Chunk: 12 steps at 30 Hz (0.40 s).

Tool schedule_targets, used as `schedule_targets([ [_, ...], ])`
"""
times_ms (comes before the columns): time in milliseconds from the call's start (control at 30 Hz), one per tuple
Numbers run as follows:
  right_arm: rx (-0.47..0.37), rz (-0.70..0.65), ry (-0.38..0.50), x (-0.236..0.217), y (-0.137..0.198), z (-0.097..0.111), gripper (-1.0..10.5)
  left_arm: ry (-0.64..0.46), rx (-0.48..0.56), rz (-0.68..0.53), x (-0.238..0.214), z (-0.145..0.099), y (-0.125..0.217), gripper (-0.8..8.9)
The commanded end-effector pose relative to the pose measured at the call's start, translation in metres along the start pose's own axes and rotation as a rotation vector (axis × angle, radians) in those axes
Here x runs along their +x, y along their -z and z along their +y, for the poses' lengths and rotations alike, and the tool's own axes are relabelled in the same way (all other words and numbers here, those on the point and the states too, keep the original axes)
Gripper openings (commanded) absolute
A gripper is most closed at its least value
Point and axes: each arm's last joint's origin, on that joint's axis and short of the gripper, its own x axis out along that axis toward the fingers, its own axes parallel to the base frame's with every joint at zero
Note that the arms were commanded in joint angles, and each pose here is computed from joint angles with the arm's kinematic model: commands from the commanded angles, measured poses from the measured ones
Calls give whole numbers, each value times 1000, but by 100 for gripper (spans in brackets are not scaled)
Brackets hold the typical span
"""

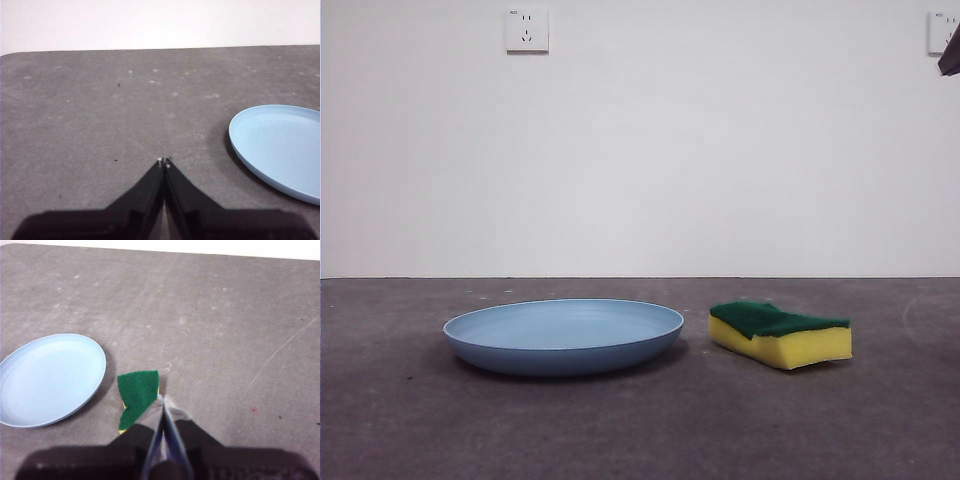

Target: Pick up the plate,pick up the cloth,clean the plate with the cloth

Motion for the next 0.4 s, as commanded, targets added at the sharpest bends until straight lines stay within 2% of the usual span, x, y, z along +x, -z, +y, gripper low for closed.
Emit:
schedule_targets([
  [33,13,-8,1,0,0,0,2,-5,-7,8,1,0,4,-3],
  [167,8,-10,4,-1,0,0,2,-4,-7,8,1,0,4,-3],
  [200,-16,-18,11,-2,0,-1,2,-5,-7,8,1,0,4,-3],
  [267,-47,-44,78,-6,-1,-7,2,-4,-7,8,1,0,4,-3],
  [400,15,-150,186,-12,3,-23,2,-5,-7,8,1,0,4,-3],
])
